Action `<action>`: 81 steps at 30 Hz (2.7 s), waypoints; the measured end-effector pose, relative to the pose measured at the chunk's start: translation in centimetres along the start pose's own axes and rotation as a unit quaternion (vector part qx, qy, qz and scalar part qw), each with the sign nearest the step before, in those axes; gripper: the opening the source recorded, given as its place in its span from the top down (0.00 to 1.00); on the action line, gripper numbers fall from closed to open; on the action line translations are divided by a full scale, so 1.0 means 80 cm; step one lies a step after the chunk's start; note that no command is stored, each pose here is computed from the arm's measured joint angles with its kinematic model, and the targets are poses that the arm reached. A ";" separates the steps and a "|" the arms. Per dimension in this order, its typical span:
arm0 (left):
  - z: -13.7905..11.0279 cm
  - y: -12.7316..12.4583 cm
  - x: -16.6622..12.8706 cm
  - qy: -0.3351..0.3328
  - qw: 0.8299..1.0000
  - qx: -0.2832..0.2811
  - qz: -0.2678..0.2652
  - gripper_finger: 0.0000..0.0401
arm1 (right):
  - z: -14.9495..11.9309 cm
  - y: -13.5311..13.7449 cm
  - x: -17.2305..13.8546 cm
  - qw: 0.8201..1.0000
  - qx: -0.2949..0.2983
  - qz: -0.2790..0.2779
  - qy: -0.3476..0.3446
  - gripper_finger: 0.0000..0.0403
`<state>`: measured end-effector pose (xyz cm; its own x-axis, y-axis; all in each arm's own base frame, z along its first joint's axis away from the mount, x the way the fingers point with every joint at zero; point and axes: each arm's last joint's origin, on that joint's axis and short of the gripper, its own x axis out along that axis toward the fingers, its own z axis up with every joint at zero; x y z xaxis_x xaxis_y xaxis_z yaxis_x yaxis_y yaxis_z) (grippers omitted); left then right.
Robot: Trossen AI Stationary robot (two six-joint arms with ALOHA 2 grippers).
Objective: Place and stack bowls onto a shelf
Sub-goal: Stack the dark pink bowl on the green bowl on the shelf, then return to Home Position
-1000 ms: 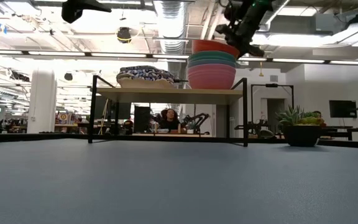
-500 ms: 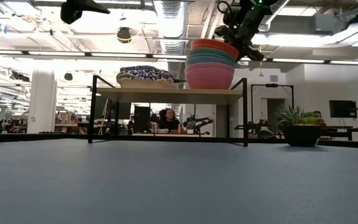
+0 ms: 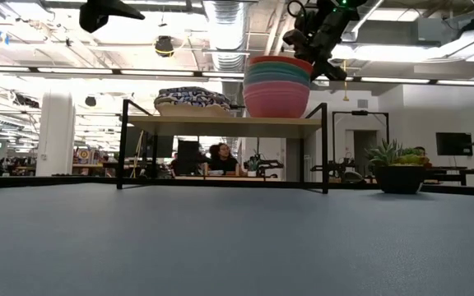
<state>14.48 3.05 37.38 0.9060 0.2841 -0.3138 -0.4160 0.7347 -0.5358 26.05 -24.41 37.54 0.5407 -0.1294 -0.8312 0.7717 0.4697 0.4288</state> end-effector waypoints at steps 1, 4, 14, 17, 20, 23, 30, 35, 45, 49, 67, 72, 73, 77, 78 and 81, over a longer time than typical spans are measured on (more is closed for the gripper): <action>0.000 0.000 0.000 0.000 1.000 -0.001 0.000 0.47 | 0.000 0.002 0.000 1.000 -0.003 0.002 -0.002 0.79; 0.000 0.000 0.000 0.001 1.000 -0.008 0.000 0.47 | 0.002 0.006 -0.005 1.000 -0.026 0.006 -0.012 0.79; -0.001 0.001 0.000 0.003 1.000 -0.014 0.002 0.47 | 0.006 0.014 -0.025 0.997 -0.066 0.015 -0.035 0.73; -0.001 0.000 0.000 0.003 1.000 -0.014 0.002 0.47 | 0.006 0.014 -0.024 0.997 -0.070 0.014 -0.033 0.65; -0.001 0.000 0.000 0.003 1.000 -0.012 0.002 0.47 | 0.005 0.013 -0.024 0.997 -0.069 0.013 -0.031 0.56; -0.001 0.000 0.000 0.003 1.000 -0.014 0.002 0.47 | 0.005 0.013 -0.024 0.997 -0.069 0.011 -0.031 0.49; -0.001 0.001 0.000 0.001 1.000 -0.012 0.004 0.47 | 0.007 0.011 -0.025 0.997 -0.072 0.005 -0.036 0.45; -0.001 0.001 0.000 0.001 1.000 -0.019 0.005 0.47 | 0.012 0.012 -0.032 0.995 -0.076 0.014 -0.060 0.48; -0.001 0.001 0.000 -0.001 0.999 -0.041 0.007 0.47 | 0.017 0.050 -0.076 0.973 -0.108 -0.051 -0.197 0.50; 0.000 0.001 0.000 -0.008 0.999 -0.047 0.015 0.47 | 0.002 0.106 -0.066 0.922 -0.184 -0.171 -0.294 0.53; 0.000 0.001 0.000 -0.008 0.998 -0.062 0.015 0.47 | -0.014 0.131 0.036 0.897 -0.207 -0.319 -0.226 0.60; 0.000 0.002 0.000 -0.008 0.998 -0.062 0.015 0.47 | -0.010 0.123 0.036 0.921 -0.186 -0.274 -0.206 0.60; 0.000 0.001 0.000 -0.008 0.998 -0.061 0.015 0.47 | -0.009 0.121 0.035 0.925 -0.184 -0.264 -0.200 0.60; 0.000 0.002 0.000 -0.008 0.998 -0.054 0.016 0.47 | -0.005 0.113 0.035 0.931 -0.178 -0.256 -0.188 0.60; 0.000 0.002 0.000 -0.008 0.998 -0.054 0.016 0.47 | -0.005 0.113 0.036 0.931 -0.178 -0.257 -0.188 0.60; 0.000 0.002 0.000 -0.008 0.998 -0.052 0.016 0.47 | -0.001 0.118 0.034 0.929 -0.180 -0.245 -0.209 0.60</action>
<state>14.43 3.14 37.32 0.8933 0.3164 -0.3193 -0.4491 0.6575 -0.6049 34.79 -20.27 39.28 0.2941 -0.6972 -0.6538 0.8380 0.5170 -0.1744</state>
